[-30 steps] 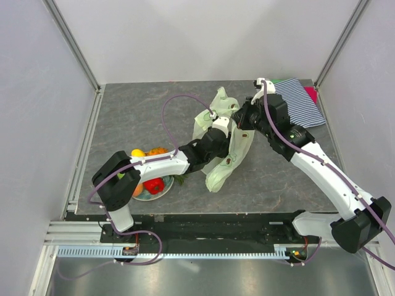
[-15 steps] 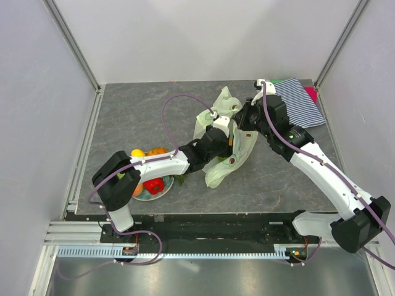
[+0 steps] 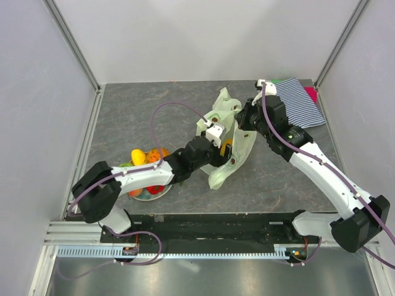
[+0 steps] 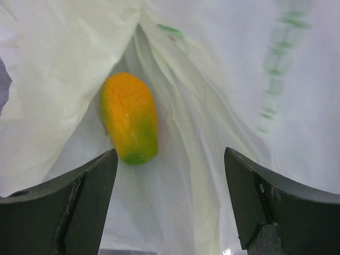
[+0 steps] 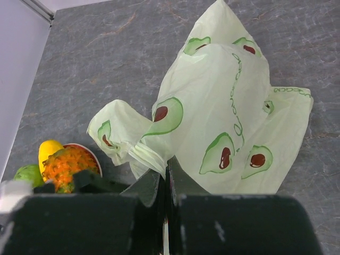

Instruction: Place the fruits into the plastic bag

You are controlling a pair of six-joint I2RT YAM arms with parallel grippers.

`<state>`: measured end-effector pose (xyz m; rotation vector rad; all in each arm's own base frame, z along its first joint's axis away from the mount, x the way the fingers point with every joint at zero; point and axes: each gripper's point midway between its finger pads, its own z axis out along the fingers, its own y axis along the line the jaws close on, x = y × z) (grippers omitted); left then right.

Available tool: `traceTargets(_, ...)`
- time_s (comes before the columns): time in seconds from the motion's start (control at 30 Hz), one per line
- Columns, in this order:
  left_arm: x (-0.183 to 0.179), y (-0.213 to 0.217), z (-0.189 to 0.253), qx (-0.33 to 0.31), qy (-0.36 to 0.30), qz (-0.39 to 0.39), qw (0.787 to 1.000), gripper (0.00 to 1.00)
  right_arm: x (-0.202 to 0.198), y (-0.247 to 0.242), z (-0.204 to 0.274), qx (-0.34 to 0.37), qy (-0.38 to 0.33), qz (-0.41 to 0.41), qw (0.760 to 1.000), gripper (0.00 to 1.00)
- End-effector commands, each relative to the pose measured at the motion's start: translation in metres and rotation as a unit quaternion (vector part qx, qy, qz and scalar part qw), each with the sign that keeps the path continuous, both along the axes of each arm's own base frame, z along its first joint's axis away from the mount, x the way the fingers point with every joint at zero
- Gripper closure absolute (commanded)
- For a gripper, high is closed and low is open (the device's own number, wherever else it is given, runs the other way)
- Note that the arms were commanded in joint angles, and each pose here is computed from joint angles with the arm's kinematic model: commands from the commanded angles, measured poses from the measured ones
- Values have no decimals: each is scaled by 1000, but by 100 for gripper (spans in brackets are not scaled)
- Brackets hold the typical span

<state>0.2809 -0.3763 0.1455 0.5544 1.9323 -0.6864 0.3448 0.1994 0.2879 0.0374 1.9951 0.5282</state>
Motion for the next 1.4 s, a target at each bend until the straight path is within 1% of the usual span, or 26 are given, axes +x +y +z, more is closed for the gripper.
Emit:
traceTargets(0.0, -37, -9, 53, -44, -80, -131, 987, 11, 8, -7, -5, -17, -7, -21, 1000, 100)
traceTargets(0.03, -45, -5, 64, -50, -86, -144, 985, 11, 8, -8, -6, -19, -5, -23, 1000, 100)
traceTargets(0.1, -54, 4, 63, -41, -76, -152, 985, 11, 9, -10, -4, -23, -8, -26, 999, 100)
traceTargets(0.2, -64, 30, 61, -32, -75, -135, 987, 11, 9, -13, -3, -25, -11, -31, 999, 100)
traceTargets(0.23, -68, 39, 53, -19, -68, -130, 989, 11, 9, -13, -2, -26, -11, -31, 999, 100)
traceTargets(0.3, -70, 61, 54, -13, -69, -97, 993, 11, 9, -14, -3, -28, -10, -33, 999, 100)
traceTargets(0.33, -72, 74, 42, 5, -54, -79, 995, 10, 9, -14, -2, -28, -11, -32, 999, 100)
traceTargets(0.37, -65, 90, 51, 3, -63, -37, 997, 8, 9, -14, -3, -29, -11, -32, 999, 100)
traceTargets(0.43, -61, 110, 50, 6, -43, 18, 999, 5, 8, -14, -3, -30, -12, -31, 999, 100)
traceTargets(0.47, -55, 130, 41, 33, -28, 61, 997, 3, 8, -14, -3, -29, -12, -31, 999, 100)
traceTargets(0.5, -53, 138, 40, 30, -10, 88, 996, 2, 8, -15, -3, -30, -12, -31, 999, 100)
traceTargets(0.53, -42, 150, 47, 26, -1, 122, 992, 2, 8, -15, -4, -32, -11, -31, 999, 100)
traceTargets(0.57, -42, 163, 35, 41, 36, 150, 987, 2, 8, -15, -4, -33, -12, -30, 999, 100)
traceTargets(0.6, -38, 171, 31, 44, 55, 171, 983, 2, 8, -16, -4, -34, -13, -30, 999, 100)
traceTargets(0.63, -33, 176, 35, 38, 68, 188, 979, 2, 8, -15, -3, -35, -13, -29, 999, 100)
traceTargets(0.67, -26, 188, 34, 22, 93, 221, 971, 2, 8, -15, -5, -36, -12, -29, 999, 100)
traceTargets(0.7, -27, 198, 28, 30, 112, 238, 964, 2, 9, -15, -5, -36, -12, -30, 999, 100)
traceTargets(0.77, -22, 213, 35, 16, 112, 284, 952, 2, 7, -15, -3, -35, -14, -29, 999, 100)
traceTargets(0.83, -25, 228, 36, 24, 113, 312, 943, 2, 7, -16, -3, -34, -14, -30, 999, 100)
traceTargets(0.97, -28, 264, 39, 39, 98, 387, 916, 1, 6, -17, -1, -34, -17, -31, 999, 100)
traceTargets(1.03, -29, 280, 34, 42, 103, 415, 903, 1, 6, -17, 0, -35, -19, -31, 999, 100)
traceTargets(1.1, -29, 286, 28, 36, 116, 422, 899, 1, 6, -17, -1, -35, -17, -32, 999, 100)
traceTargets(1.13, -28, 295, 24, 35, 121, 433, 893, 1, 6, -17, 0, -35, -19, -31, 999, 100)
traceTargets(1.23, -26, 303, 19, 43, 126, 441, 888, 1, 7, -15, -2, -35, -15, -27, 999, 100)
traceTargets(1.37, -22, 291, 10, 54, 152, 412, 897, 1, 7, -13, -2, -32, -14, -24, 999, 100)
